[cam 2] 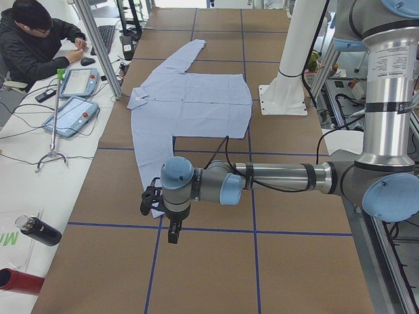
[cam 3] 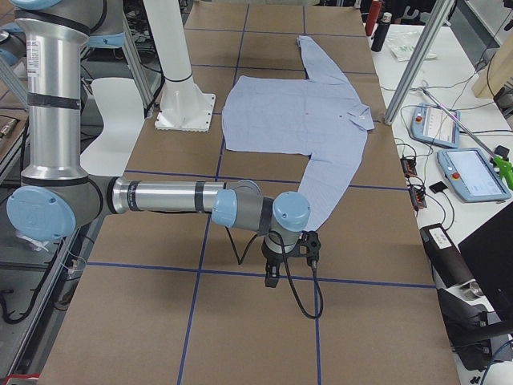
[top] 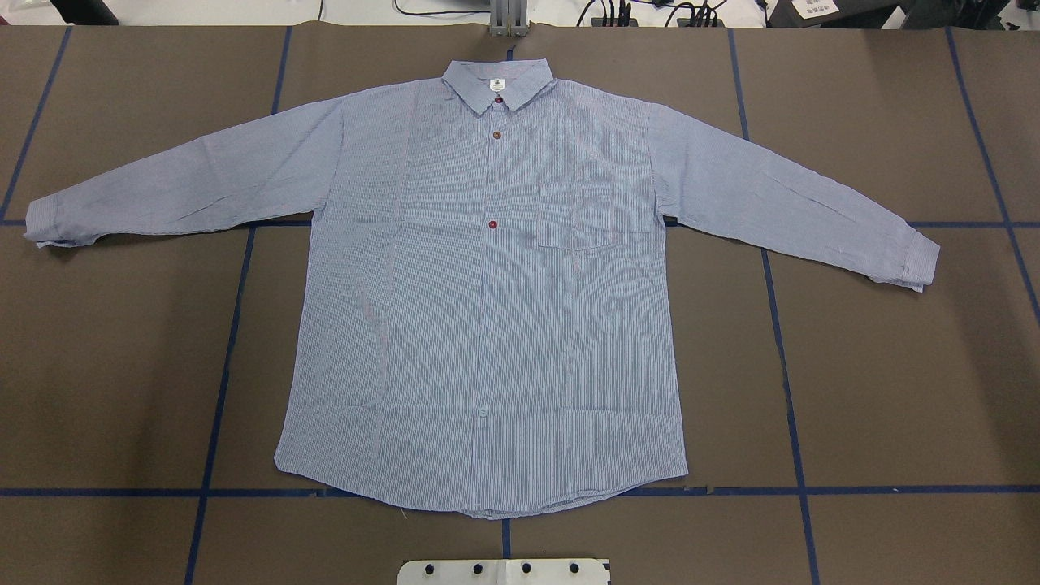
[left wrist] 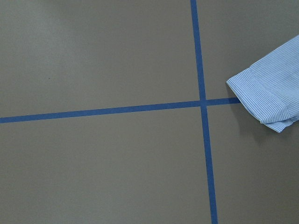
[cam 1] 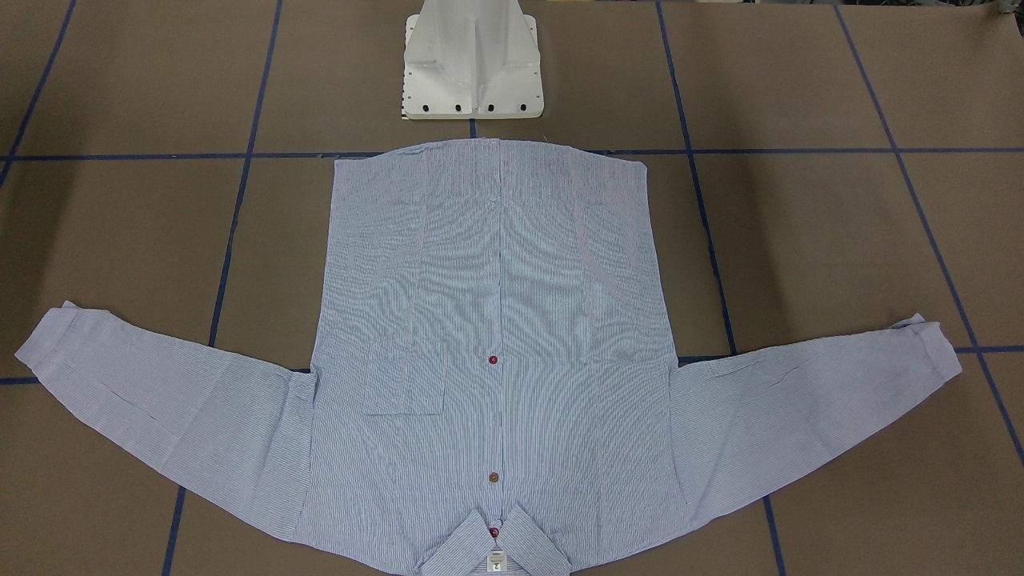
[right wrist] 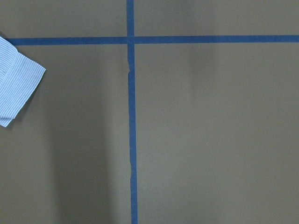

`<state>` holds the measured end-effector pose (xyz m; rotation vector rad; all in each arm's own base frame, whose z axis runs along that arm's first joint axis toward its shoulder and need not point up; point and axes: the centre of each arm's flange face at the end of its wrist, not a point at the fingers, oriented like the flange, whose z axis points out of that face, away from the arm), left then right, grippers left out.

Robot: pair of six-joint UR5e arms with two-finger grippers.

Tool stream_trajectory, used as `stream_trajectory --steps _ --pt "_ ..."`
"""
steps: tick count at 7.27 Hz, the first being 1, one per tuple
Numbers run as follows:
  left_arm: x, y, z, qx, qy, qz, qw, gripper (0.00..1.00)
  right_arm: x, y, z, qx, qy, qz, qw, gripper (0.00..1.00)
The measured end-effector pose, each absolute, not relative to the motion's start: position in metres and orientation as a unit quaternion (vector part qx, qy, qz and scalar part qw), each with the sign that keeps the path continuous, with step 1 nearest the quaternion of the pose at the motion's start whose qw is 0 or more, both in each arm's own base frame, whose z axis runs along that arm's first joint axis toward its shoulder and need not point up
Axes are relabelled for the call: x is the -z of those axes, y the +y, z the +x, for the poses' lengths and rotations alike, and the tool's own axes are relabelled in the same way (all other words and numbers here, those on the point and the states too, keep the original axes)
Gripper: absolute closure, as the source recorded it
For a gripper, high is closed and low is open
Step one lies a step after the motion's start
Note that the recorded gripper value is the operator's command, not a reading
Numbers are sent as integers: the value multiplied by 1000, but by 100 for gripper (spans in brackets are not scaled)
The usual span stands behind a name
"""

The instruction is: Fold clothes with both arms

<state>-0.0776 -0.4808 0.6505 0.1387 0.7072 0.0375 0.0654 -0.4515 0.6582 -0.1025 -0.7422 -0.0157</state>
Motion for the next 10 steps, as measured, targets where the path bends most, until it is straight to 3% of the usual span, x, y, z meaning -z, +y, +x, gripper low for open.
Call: stream_trajectory --steps 5,10 --pt "-642 -484 -78 -27 346 88 934 1 -636 -462 62 19 -363 -30 931 0" --pt "-601 -502 -67 -65 414 155 895 1 -606 -478 13 91 -377 26 921 0"
